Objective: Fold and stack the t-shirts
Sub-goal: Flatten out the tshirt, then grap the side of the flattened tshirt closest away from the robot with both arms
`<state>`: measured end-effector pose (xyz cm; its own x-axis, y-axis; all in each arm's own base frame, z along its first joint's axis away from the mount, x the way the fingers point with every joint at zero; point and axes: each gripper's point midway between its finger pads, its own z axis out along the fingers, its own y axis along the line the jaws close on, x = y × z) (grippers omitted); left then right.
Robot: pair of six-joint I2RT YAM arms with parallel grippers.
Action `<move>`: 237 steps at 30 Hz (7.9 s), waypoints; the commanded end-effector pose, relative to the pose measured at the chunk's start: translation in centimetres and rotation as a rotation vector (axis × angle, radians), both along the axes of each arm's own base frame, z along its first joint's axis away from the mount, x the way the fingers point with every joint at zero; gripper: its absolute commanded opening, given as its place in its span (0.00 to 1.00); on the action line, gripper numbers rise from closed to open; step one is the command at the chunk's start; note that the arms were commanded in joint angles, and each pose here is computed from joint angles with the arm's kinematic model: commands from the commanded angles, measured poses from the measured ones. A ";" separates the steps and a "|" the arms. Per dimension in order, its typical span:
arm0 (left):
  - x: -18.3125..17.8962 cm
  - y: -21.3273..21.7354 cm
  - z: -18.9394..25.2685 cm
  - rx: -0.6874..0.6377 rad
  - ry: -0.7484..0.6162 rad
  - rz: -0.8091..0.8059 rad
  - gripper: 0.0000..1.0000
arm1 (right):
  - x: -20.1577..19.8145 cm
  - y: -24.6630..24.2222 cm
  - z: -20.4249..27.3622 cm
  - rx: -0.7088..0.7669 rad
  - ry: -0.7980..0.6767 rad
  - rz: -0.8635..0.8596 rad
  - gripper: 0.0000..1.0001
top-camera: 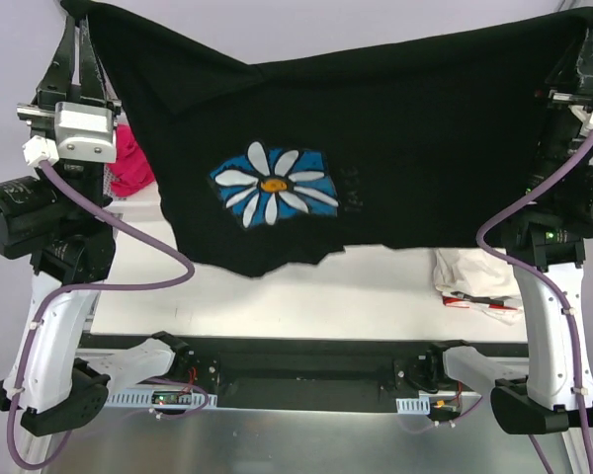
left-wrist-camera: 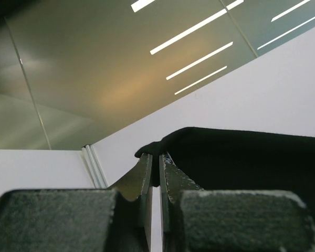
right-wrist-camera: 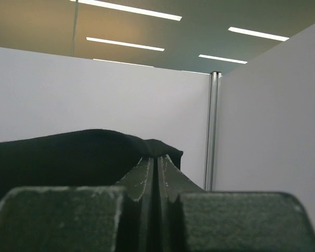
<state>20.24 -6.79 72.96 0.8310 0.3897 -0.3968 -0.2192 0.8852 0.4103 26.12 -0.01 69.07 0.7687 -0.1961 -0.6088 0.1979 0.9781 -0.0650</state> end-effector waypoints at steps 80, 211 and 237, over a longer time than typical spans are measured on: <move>4.4 -6.8 -52.8 -0.641 1.675 -0.272 0.99 | 8.7 10.8 -39.6 0.422 1.164 0.612 0.49; 1.1 -0.4 -48.1 -0.753 1.589 0.178 0.00 | 1.3 12.1 -64.7 0.634 1.860 0.403 0.27; 0.9 -0.1 -48.2 -0.741 1.584 0.184 0.00 | 2.9 7.5 -66.8 0.748 1.805 0.235 0.26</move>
<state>21.08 -7.35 23.90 -0.5493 -0.2105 -0.8087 -0.1564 0.9766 -0.1480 27.84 7.47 2.15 -0.7921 0.4002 -0.4608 0.2590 0.9041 0.3399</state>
